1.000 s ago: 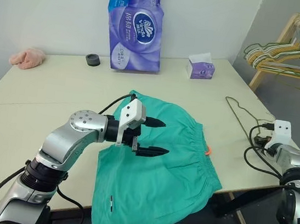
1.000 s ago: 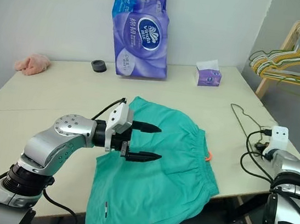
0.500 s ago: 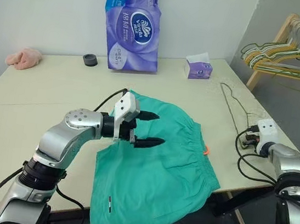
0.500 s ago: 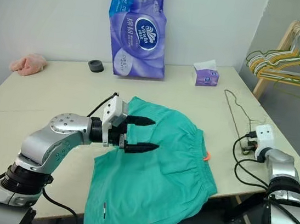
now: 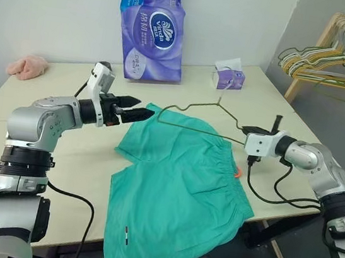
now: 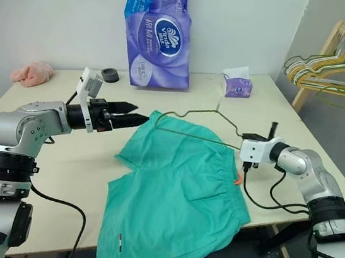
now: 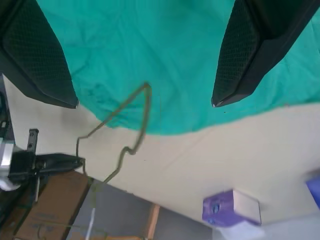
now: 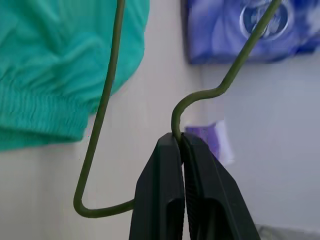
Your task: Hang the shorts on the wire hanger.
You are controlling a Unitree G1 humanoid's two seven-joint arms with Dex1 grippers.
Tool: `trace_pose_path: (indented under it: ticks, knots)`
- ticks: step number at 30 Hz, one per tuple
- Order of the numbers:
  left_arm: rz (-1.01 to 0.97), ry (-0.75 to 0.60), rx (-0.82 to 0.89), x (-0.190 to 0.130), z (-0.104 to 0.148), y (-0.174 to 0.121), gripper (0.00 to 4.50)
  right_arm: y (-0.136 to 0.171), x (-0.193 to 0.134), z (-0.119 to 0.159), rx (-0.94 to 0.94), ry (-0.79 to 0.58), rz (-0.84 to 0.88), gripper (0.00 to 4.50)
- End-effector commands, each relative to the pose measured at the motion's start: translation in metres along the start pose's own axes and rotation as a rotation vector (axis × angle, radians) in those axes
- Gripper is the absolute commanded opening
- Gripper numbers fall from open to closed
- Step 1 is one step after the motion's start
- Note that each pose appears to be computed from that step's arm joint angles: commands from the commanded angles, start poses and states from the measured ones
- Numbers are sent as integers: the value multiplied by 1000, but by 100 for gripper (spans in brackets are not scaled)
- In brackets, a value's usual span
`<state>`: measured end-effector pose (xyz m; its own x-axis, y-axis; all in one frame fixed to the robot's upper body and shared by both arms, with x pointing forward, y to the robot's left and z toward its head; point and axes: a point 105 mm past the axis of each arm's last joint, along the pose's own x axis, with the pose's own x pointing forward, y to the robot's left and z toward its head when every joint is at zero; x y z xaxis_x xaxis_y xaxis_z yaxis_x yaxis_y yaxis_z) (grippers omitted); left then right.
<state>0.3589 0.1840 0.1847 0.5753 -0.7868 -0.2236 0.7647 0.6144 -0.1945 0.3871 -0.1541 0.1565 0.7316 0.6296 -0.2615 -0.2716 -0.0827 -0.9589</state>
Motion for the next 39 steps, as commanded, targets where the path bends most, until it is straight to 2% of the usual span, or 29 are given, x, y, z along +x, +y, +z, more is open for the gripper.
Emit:
trace_pose_path:
  ticks: [1,6,12,18,21,33,34,36,39]
  knots:
    - [-78,63,25,0,-9,-14,450,-16,3,24,-148,-109,-46,3]
    - [-210,172,86,6,-33,-40,450,0,12,47,-212,-212,36,3]
    - [-293,224,138,4,-43,-54,450,2,16,53,-222,-241,69,3]
    - [-269,361,239,0,-74,-47,450,-5,14,53,-205,-243,50,3]
    - [-219,361,275,4,-77,-38,390,-7,14,54,-195,-249,37,0]
    - [-233,293,244,12,-73,-43,22,-6,11,65,-188,-300,47,0]
    - [-233,288,239,13,-72,-44,1,-6,10,67,-183,-309,52,24]
    - [-232,283,235,13,-72,-44,0,-5,8,67,-163,-310,62,75]
    - [-230,280,238,13,-71,-44,0,0,5,68,-134,-316,107,175]
